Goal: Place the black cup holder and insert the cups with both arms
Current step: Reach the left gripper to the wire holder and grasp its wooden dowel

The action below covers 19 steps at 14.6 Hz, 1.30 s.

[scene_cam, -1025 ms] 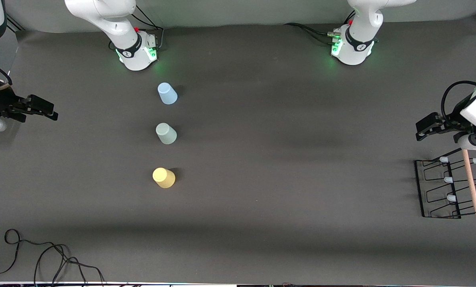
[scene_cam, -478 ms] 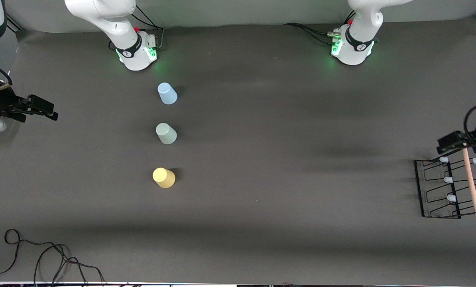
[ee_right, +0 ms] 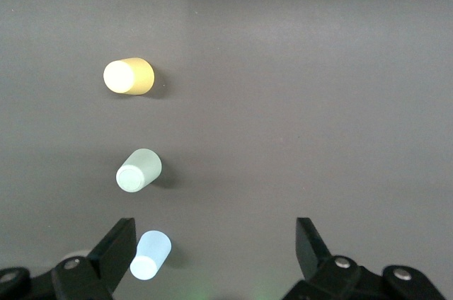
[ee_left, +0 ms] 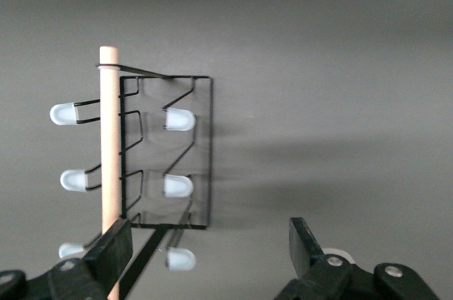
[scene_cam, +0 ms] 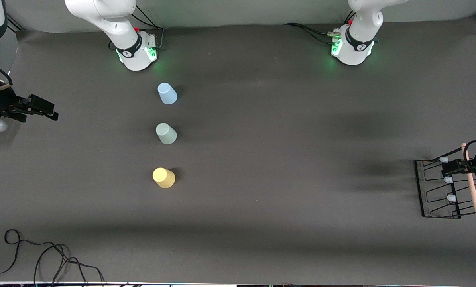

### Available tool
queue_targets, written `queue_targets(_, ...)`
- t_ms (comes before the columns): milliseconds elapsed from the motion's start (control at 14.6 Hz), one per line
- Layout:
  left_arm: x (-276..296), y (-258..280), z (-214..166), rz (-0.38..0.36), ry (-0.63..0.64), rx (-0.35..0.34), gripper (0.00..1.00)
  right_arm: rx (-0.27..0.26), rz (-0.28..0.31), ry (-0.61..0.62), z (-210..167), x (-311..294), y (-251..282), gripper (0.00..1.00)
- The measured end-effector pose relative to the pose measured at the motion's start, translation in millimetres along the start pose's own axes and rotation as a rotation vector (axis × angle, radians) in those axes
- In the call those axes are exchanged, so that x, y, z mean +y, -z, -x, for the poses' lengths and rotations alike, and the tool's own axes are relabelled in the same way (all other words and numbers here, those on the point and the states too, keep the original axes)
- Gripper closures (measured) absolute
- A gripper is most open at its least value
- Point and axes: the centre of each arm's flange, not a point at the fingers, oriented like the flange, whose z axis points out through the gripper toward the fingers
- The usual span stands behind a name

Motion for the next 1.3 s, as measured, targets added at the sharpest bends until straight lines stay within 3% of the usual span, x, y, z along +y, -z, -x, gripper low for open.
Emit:
queue_targets(205,-44,-44,4,0.014,-0.070,-0.040,0.02,0.000,0.000,0.000,0,0,0,0.00)
queue_targets(547,-87,-64,11,0.017,-0.174,-0.035,0.07,0.000,0.000,0.000,0,0,0,0.00)
queue_targets(683,-89,-69,11,0.017,-0.184,-0.034,0.21,0.000,0.000,0.000,0,0,0,0.00)
queue_targets(752,-88,-71,11,0.019,-0.185,-0.036,0.21,0.000,0.000,0.000,0,0,0,0.00)
queue_targets(888,-85,-77,10,0.026,-0.190,-0.042,0.38,0.000,0.000,0.000,0,0,0,0.00)
queue_targets(1025,-85,-83,10,0.031,-0.190,-0.050,0.43,0.000,0.000,0.000,0,0,0,0.00)
queue_targets(1230,-85,-85,10,0.032,-0.189,-0.052,0.78,0.000,0.000,0.000,0,0,0,0.00)
queue_targets(1298,-86,-84,10,0.031,-0.191,-0.050,0.84,0.000,0.000,0.000,0,0,0,0.00)
